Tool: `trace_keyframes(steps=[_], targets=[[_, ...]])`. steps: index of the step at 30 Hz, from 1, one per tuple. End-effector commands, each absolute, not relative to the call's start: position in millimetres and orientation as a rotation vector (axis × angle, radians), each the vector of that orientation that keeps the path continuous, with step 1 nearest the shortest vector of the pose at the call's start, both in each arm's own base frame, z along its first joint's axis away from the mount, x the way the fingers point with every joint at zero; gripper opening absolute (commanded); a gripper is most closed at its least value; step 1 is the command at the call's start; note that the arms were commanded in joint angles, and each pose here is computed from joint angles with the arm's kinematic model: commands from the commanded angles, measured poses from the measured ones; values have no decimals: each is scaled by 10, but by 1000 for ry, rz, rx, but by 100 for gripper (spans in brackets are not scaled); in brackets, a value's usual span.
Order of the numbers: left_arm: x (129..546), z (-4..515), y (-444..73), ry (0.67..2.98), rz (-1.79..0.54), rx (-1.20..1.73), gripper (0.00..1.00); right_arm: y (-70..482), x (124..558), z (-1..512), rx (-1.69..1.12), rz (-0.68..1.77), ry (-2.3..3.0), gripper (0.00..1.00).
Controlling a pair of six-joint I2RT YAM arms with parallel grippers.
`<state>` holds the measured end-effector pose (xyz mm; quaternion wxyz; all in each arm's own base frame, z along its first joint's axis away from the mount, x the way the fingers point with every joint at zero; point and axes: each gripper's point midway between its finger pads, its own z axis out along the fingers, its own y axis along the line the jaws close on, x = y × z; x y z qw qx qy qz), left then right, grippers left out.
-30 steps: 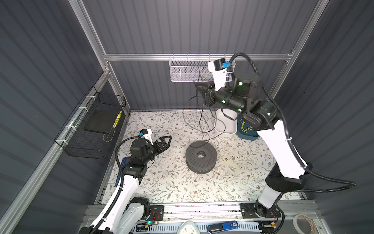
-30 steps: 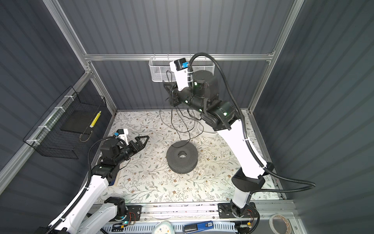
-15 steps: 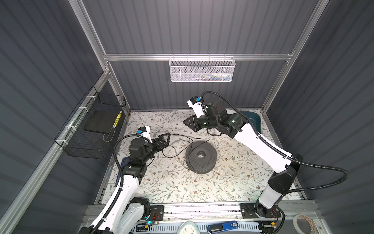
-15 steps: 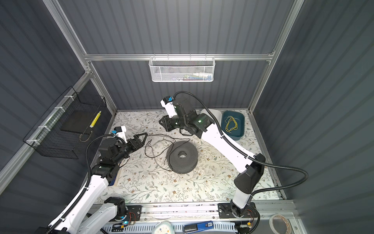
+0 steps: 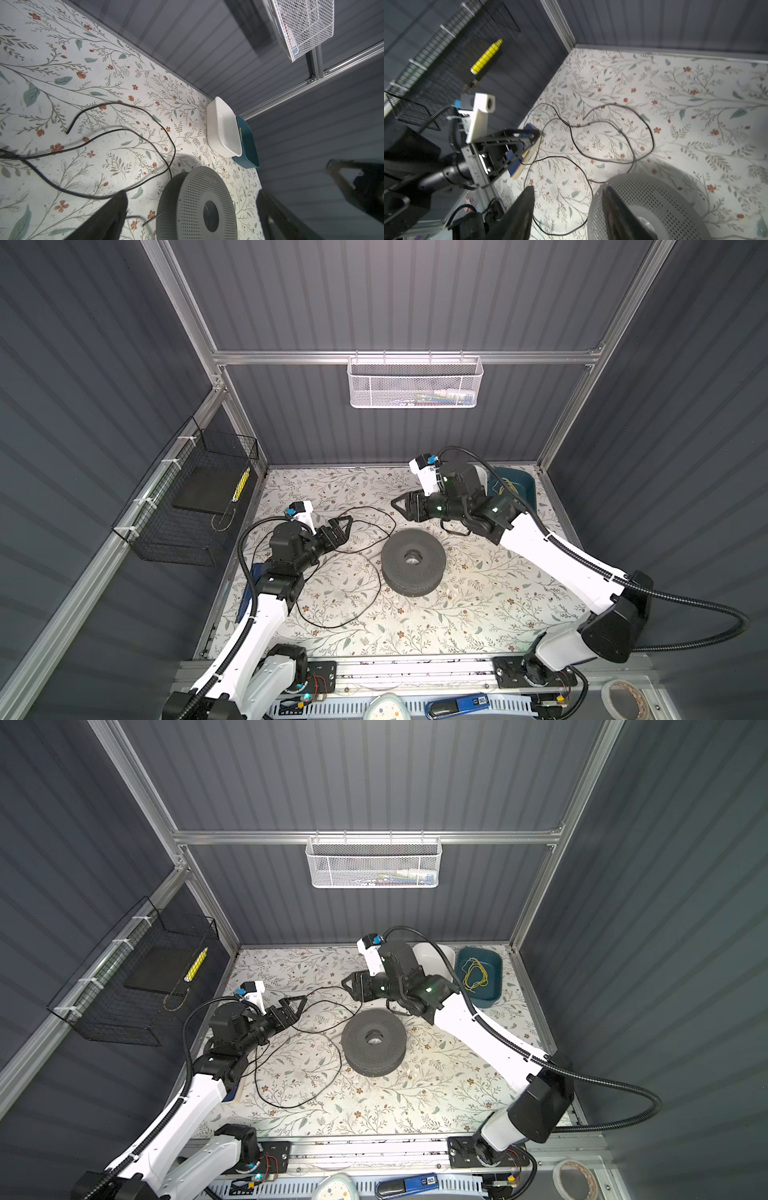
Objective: Wrap the cables
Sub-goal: 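Carry the black cable with the right gripper and drop it near the left gripper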
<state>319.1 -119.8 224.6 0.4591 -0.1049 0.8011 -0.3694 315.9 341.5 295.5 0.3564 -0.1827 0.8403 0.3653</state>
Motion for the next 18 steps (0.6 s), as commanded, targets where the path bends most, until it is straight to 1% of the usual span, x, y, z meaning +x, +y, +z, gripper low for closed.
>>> trace_keyframes(steps=[1, 3, 4, 5, 6, 9, 11, 12, 16, 18], targets=[[3195, 2044, -1124, 2070, -806, -270, 95, 3476, 3113, 2757, -426, 1024, 2208, 57], [3198, 1978, -1100, 2136, -774, -298, 91, 3473, 3067, 2632, -422, 1038, 2238, 57], [3181, 1924, -1100, 2175, -764, -309, 87, 3469, 3051, 2575, -417, 1047, 2248, 57], [3161, 1855, -1068, 2210, -732, -334, 83, 3466, 3032, 2520, -419, 1049, 2258, 57], [3117, 1733, -967, 2263, -644, -393, 81, 3456, 3023, 2465, -416, 1043, 2271, 57], [2929, 1453, -741, 2362, -398, -486, 81, 3421, 2991, 2303, -402, 1034, 2304, 57], [2828, 1311, -648, 2397, -325, -542, 82, 3414, 2978, 2235, -395, 1041, 2312, 57], [2776, 1207, -638, 2414, -331, -591, 82, 3413, 2975, 2195, -391, 1043, 2316, 57], [2647, 912, -833, 2441, -531, -731, 82, 3436, 2966, 2095, -383, 1061, 2325, 58], [2599, 824, -828, 2414, -575, -842, 88, 3437, 2965, 2054, -380, 1064, 2325, 58]])
